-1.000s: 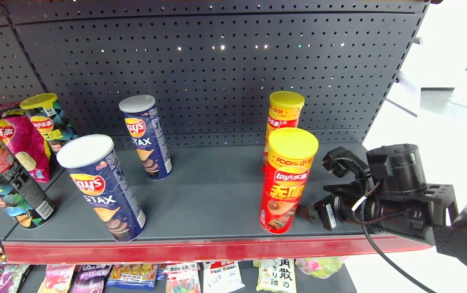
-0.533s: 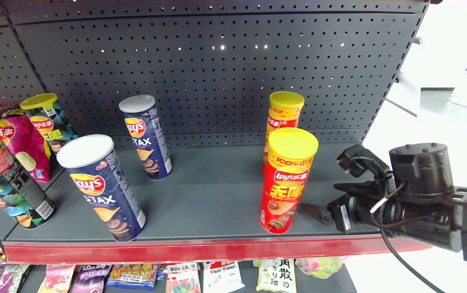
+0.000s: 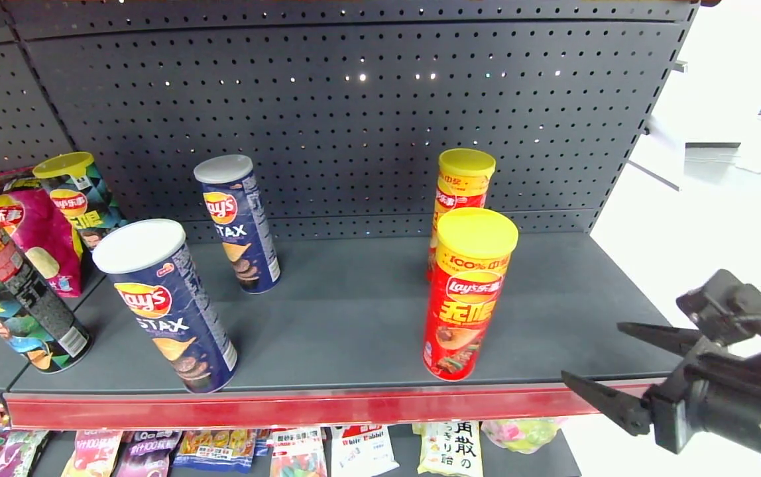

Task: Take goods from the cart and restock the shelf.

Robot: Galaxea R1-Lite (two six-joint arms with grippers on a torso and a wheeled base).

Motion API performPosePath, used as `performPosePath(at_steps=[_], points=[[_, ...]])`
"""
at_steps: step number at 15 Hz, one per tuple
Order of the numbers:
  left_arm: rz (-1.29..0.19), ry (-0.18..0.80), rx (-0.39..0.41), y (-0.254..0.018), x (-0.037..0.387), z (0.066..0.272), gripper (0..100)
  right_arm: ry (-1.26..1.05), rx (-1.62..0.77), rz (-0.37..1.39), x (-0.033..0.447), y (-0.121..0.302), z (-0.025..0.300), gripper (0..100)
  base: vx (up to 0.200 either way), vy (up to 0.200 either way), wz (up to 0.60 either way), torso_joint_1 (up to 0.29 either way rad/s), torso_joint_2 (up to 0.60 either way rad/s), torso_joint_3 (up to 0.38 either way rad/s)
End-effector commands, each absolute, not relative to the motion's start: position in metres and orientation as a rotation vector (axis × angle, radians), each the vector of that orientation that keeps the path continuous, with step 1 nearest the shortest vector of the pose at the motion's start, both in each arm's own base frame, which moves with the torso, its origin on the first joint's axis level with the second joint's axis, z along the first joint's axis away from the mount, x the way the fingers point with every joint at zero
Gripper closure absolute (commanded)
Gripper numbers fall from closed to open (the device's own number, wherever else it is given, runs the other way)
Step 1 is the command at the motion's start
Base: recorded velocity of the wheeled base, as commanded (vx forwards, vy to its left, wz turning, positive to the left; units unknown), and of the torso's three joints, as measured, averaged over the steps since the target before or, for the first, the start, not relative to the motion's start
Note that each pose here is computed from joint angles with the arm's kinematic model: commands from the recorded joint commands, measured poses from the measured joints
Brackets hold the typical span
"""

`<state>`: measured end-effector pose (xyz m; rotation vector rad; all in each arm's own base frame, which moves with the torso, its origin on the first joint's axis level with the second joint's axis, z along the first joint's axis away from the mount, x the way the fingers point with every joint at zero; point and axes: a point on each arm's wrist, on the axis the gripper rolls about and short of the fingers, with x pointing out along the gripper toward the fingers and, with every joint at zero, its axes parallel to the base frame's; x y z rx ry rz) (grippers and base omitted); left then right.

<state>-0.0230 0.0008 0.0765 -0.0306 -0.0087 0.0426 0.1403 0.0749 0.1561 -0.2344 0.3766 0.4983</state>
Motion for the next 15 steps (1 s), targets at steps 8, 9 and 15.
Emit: performPosePath(at_steps=[8, 9, 15], points=[[0.043, -0.008, -0.031, 0.001, -0.023, 0.077, 0, 0.154, -0.159, 0.39, 0.058, 0.019, 0.139, 0, 0.0, 0.0, 0.0, 0.0, 0.0, 0.0], [0.043, -0.008, -0.031, 0.001, -0.023, 0.077, 0, 0.154, -0.159, 0.39, 0.058, 0.019, 0.139, 0, 0.0, 0.0, 0.0, 0.0, 0.0, 0.0], [0.043, -0.008, -0.031, 0.001, -0.023, 0.077, 0, -0.03, -0.147, 0.178, -0.004, 0.006, 0.103, 0, 0.0, 0.0, 0.0, 0.0, 0.0, 0.0]])
